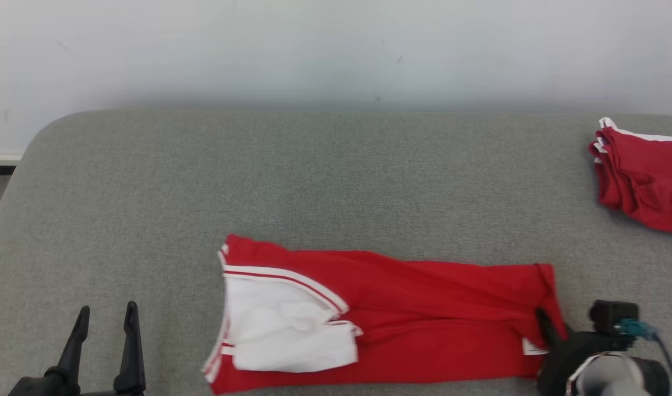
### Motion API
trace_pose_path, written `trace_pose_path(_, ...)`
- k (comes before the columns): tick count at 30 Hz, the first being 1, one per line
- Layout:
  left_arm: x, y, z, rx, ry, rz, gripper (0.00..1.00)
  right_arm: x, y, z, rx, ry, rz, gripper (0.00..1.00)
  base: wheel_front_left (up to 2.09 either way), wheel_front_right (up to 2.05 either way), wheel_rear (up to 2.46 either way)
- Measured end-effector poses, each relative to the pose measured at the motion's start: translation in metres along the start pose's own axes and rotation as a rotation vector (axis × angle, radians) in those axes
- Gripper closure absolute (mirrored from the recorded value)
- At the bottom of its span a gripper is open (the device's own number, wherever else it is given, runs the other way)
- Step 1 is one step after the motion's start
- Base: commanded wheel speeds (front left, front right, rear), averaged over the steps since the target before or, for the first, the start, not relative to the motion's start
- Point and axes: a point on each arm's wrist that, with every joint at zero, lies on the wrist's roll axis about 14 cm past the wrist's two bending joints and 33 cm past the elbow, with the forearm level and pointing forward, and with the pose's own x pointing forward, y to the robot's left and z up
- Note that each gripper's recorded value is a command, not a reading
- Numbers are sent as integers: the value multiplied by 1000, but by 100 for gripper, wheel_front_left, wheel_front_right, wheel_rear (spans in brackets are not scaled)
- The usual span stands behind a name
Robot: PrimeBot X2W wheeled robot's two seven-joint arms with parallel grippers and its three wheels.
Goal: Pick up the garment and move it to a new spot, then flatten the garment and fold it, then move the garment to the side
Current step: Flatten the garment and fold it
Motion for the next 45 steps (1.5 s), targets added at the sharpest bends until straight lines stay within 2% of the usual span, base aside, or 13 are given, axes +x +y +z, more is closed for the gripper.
trace_pose_path(13, 2, -10, 4, 5, -13, -38, 0, -49, -128, 55, -51, -118, -270, 100, 0, 0, 0)
trace_pose_path(18, 3, -14, 4, 5, -13, -48, 0, -56, -132, 74, -61, -158, -279, 100, 0, 0, 0)
trace_pose_path(21, 4, -16, 4, 4, -13, -55, 0, -51, -109, 84, -65, -186, -221, 100, 0, 0, 0)
trace_pose_path(29, 3, -19, 2, 3, -7, -62, 0, -37, -5, 92, -57, -212, 29, 100, 0, 0, 0)
trace_pose_path(37, 1, -18, 0, 1, -1, -57, 0, -28, 92, 79, -27, -175, 251, 100, 0, 0, 0)
trace_pose_path(45, -2, -14, -1, -4, 4, -43, 0, -16, 138, 69, -16, -142, 348, 100, 0, 0, 0)
